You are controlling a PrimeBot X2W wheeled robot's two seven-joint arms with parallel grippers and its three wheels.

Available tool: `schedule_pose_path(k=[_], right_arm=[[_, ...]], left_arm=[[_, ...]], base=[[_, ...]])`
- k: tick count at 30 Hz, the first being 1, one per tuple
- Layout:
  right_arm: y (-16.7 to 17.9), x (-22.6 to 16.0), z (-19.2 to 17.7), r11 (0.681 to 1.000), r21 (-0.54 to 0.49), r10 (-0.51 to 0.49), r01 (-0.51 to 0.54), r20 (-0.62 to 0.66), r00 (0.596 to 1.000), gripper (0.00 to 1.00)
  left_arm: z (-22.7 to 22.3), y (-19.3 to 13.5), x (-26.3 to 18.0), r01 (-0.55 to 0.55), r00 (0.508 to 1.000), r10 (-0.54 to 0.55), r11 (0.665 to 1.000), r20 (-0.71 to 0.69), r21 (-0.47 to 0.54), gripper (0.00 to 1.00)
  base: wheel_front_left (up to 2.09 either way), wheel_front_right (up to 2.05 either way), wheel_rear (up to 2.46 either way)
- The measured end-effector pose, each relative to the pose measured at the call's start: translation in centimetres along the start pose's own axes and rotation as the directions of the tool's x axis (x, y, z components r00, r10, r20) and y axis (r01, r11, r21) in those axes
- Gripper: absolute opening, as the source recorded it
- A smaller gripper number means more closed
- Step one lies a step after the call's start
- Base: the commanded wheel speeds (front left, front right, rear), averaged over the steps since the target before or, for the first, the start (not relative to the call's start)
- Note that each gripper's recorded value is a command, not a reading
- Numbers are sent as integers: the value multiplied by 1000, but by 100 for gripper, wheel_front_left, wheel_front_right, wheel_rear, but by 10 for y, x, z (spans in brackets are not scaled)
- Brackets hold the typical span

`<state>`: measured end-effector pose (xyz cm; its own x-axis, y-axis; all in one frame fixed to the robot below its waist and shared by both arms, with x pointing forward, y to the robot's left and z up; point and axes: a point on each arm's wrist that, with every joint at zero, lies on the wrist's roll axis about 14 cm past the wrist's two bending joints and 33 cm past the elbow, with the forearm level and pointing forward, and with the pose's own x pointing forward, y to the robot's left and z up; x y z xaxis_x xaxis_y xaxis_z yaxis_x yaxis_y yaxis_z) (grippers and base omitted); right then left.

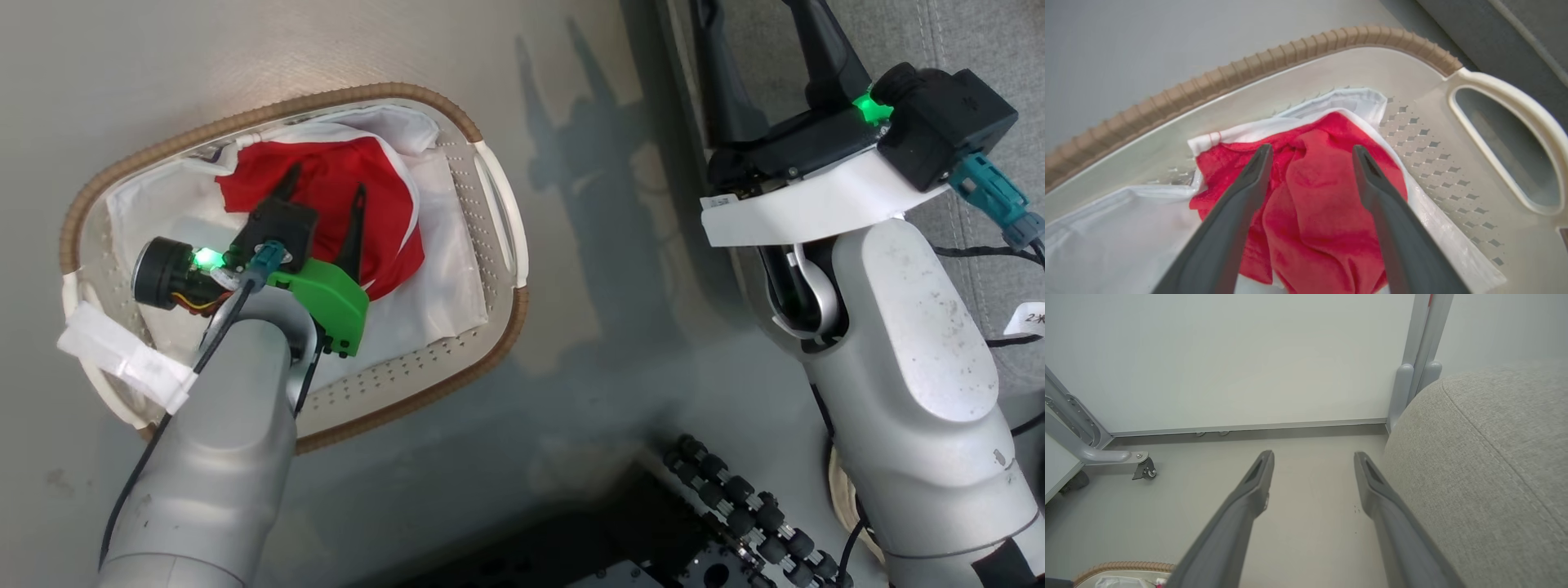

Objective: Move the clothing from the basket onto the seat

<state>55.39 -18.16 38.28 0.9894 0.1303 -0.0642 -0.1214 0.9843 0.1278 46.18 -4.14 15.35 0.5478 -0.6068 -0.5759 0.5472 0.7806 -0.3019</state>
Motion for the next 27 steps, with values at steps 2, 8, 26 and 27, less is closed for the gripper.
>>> schedule_pose_path(k=[2, 8, 26, 27], right_arm=[[-3, -1, -2, 1000, -5, -5, 5, -5, 1000, 100], [-10, -2, -5, 1000, -12, -19, 19, -11, 1000, 100], [-10, -1, -14, 1000, -11, -19, 18, -25, 1000, 100], [-10, -1, -14, 1000, -12, -17, 17, -25, 1000, 100]], left_arm=[[-11, 1, 4, 0, 999, 0, 1000, -38, -12, 100], [-36, 4, 13, -13, 992, 5, 998, -125, -59, 100], [-56, 1, 23, 18, 960, -31, 999, -278, -51, 100], [-57, 1, 23, 22, 957, -34, 999, -288, -43, 93]], base=[[0, 0, 0], [0, 0, 0], [0, 0, 0], [0, 0, 0]])
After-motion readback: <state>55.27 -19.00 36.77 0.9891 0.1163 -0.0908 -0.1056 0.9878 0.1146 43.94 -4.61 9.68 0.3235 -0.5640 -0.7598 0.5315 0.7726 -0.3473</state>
